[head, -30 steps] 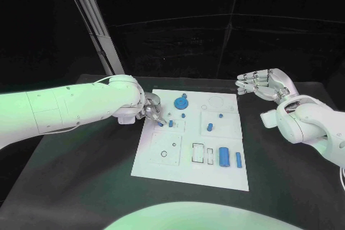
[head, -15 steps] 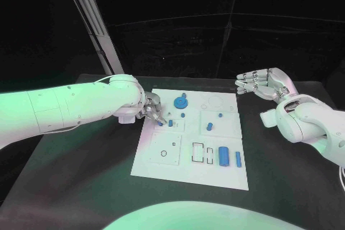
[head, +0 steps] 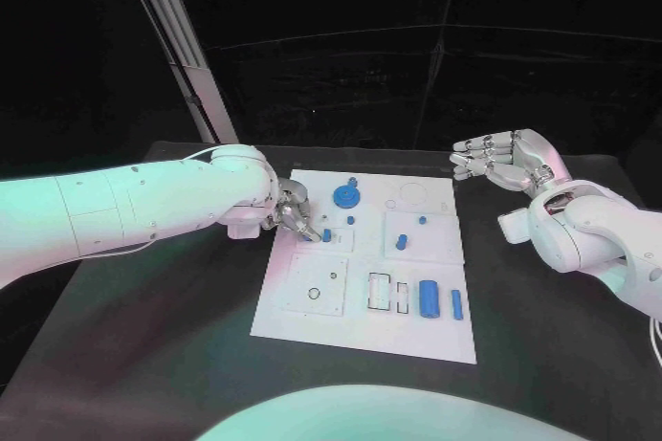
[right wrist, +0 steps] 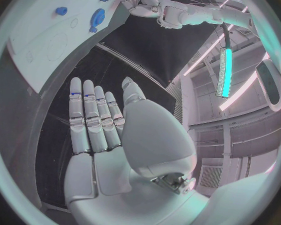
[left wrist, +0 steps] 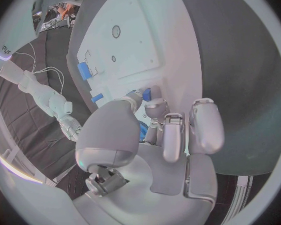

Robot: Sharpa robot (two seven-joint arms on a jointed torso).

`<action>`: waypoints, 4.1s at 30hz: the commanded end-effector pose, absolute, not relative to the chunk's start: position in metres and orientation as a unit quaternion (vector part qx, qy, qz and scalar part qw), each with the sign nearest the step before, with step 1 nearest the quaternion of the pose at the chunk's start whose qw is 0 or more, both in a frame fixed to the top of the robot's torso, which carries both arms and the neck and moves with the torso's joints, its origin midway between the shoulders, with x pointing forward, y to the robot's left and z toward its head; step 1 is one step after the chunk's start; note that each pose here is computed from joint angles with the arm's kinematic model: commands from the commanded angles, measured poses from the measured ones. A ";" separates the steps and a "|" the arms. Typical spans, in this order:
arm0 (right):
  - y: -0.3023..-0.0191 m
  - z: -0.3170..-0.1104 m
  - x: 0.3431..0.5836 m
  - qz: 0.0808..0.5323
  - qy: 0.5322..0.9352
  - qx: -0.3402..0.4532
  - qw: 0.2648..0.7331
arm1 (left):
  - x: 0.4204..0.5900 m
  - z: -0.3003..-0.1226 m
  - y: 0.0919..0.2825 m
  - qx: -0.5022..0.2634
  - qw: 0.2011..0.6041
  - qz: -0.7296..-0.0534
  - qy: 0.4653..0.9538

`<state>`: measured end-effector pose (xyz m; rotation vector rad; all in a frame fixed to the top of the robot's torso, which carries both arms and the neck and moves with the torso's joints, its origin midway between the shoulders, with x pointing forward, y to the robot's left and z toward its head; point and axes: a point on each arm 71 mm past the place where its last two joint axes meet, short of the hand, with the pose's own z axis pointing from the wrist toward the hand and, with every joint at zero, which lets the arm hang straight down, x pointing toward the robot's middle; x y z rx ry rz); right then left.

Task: Assemble the parts on the task board

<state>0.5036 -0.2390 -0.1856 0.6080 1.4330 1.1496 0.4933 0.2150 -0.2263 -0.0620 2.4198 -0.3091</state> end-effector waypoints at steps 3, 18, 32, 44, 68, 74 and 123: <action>-0.237 -0.184 0.503 0.495 0.611 0.255 0.563 | 0.492 -0.229 0.216 -0.020 0.330 -0.113 0.937; -0.236 -0.184 0.503 0.496 0.612 0.255 0.561 | 0.495 -0.229 0.218 -0.027 0.336 -0.110 0.935; -0.237 -0.184 0.503 0.495 0.612 0.255 0.561 | 0.495 -0.230 0.218 -0.049 0.324 -0.128 0.936; -0.237 -0.185 0.503 0.495 0.614 0.256 0.559 | 0.494 -0.230 0.219 -0.049 0.317 -0.130 0.938; -0.237 -0.185 0.504 0.494 0.615 0.256 0.559 | 0.494 -0.231 0.223 -0.053 0.315 -0.119 0.940; -0.237 -0.185 0.504 0.495 0.615 0.256 0.559 | 0.494 -0.230 0.225 -0.056 0.318 -0.117 0.939; -0.237 -0.186 0.505 0.493 0.614 0.257 0.560 | 0.519 -0.181 0.210 -0.071 0.508 -0.388 0.766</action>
